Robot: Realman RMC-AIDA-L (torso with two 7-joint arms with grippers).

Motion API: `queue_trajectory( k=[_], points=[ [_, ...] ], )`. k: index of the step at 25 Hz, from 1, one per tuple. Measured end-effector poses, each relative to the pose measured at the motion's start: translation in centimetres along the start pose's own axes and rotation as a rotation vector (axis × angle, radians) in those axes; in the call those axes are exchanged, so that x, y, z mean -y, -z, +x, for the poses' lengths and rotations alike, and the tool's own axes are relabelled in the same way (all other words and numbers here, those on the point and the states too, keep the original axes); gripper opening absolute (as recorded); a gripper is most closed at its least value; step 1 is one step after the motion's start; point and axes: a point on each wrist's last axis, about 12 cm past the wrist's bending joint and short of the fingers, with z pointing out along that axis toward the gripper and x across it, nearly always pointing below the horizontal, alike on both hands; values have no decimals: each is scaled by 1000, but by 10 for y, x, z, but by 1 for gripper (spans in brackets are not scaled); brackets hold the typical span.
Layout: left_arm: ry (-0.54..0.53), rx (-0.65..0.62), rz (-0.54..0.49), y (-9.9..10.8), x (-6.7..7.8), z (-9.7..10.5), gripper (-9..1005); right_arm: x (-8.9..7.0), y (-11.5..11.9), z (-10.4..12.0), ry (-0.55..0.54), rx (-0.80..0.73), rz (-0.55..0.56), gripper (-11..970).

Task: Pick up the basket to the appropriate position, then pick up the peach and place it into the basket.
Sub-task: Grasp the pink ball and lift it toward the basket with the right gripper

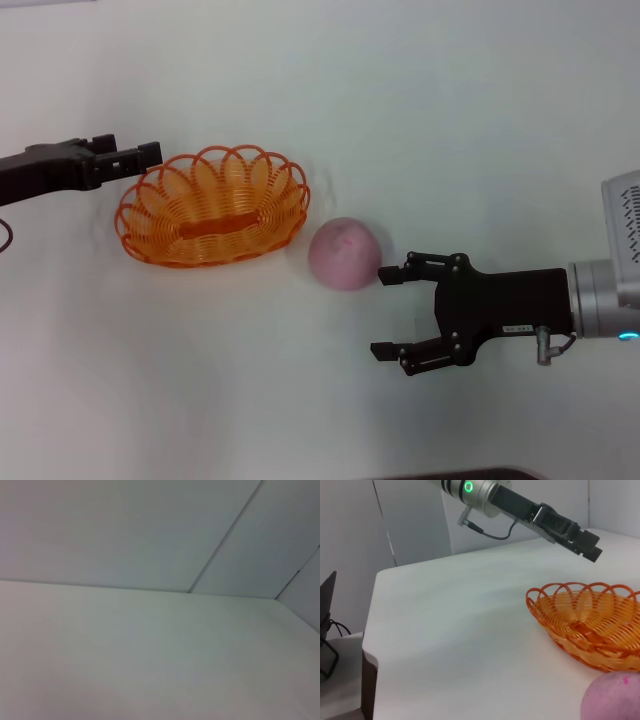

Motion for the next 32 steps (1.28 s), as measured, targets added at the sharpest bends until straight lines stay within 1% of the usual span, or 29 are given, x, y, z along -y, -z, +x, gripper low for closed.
queue_trajectory(
  k=[2, 6, 8, 9, 10, 14, 19, 27, 32],
  points=[
    [-15, 1, -1, 0, 0, -1, 878, 0, 0, 0, 2, -1, -2, 947],
    [-80, 2, 21, 5, 1, 1, 878, 0, 0, 0, 4, -2, -2, 948],
    [-87, 3, 26, 6, 1, 2, 878, 0, 0, 0, 3, -1, -1, 948],
    [-127, 16, 51, 15, 3, 9, 878, 0, 0, 0, 2, -1, 0, 948],
    [-142, 25, 58, 18, 3, 13, 877, 0, 0, 0, 2, -1, 0, 948],
    [-201, 47, 58, 33, 3, 26, 877, 0, 0, 0, 4, -2, -2, 948],
    [-215, 26, 27, 50, 1, 45, 877, 1, 0, 0, 4, -3, -2, 948],
    [-221, 23, 56, 61, 8, 57, 878, 0, 0, 0, 4, -4, -2, 948],
    [-275, 34, 93, 66, 18, 75, 877, 0, 0, 1, 3, -5, -1, 948]
  ],
)
